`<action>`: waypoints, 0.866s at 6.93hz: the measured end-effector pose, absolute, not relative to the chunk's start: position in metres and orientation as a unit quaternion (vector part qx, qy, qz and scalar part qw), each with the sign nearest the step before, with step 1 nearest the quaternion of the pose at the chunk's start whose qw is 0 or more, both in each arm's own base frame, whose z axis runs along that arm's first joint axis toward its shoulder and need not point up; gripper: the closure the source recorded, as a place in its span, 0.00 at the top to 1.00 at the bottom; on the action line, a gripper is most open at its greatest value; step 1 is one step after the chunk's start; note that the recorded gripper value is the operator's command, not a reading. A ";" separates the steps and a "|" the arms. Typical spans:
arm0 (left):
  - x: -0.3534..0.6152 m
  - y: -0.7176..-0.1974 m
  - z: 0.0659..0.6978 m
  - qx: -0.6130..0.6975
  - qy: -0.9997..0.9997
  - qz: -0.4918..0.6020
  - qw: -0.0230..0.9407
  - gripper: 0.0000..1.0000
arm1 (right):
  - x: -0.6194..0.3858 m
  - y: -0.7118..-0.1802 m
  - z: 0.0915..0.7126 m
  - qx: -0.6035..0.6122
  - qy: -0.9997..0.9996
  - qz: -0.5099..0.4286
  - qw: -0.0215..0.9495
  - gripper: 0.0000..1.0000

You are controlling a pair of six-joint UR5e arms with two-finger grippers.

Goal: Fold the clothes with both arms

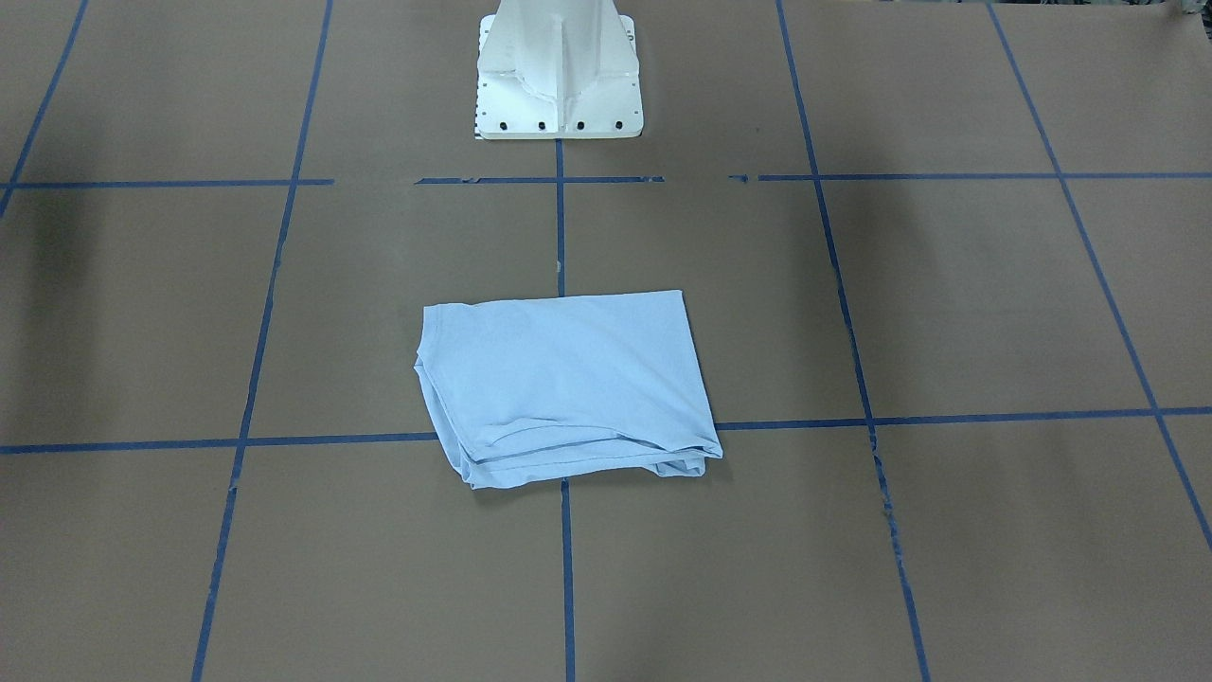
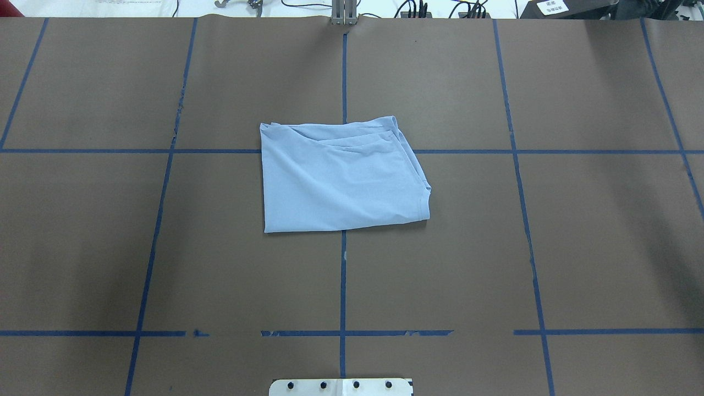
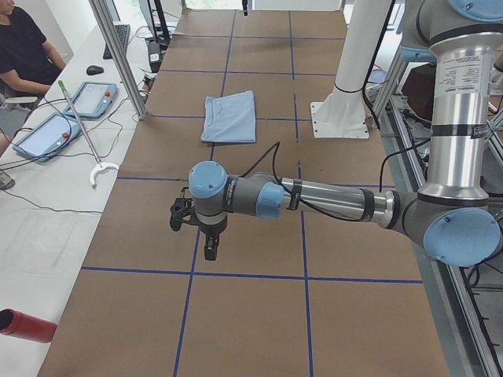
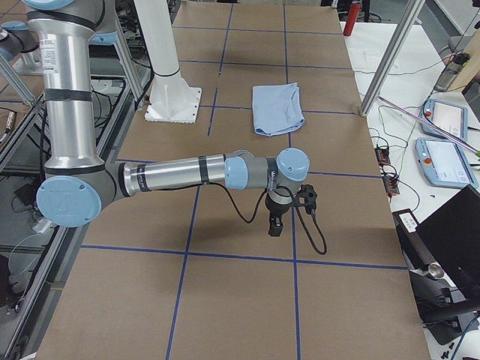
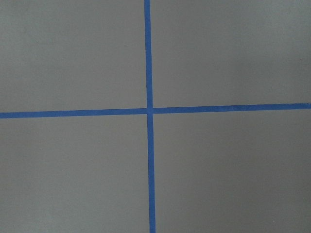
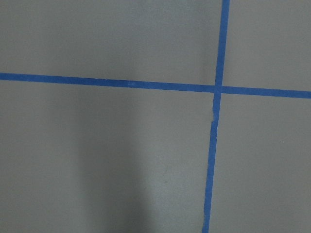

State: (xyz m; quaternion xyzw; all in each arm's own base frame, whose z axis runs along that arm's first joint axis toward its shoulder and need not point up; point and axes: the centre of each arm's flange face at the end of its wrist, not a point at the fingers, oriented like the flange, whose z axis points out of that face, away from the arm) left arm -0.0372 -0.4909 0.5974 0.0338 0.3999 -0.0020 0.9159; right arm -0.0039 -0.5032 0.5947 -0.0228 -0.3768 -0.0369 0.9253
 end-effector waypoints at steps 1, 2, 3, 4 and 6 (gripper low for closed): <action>-0.036 -0.490 0.602 0.028 0.405 -0.003 0.914 1.00 | -0.005 -0.503 0.594 -0.023 -0.378 -0.039 0.925 1.00; -0.036 -0.490 0.603 0.027 0.406 -0.003 0.914 1.00 | -0.007 -0.503 0.594 -0.023 -0.379 -0.041 0.924 1.00; -0.036 -0.490 0.602 0.028 0.405 -0.001 0.914 1.00 | -0.008 -0.503 0.594 -0.023 -0.379 -0.042 0.924 1.00; -0.036 -0.489 0.602 0.029 0.405 -0.001 0.914 1.00 | -0.009 -0.504 0.594 -0.023 -0.379 -0.042 0.924 1.00; -0.041 -0.490 0.607 0.032 0.374 -0.002 0.927 1.00 | -0.009 -0.505 0.591 -0.021 -0.378 -0.043 0.924 1.00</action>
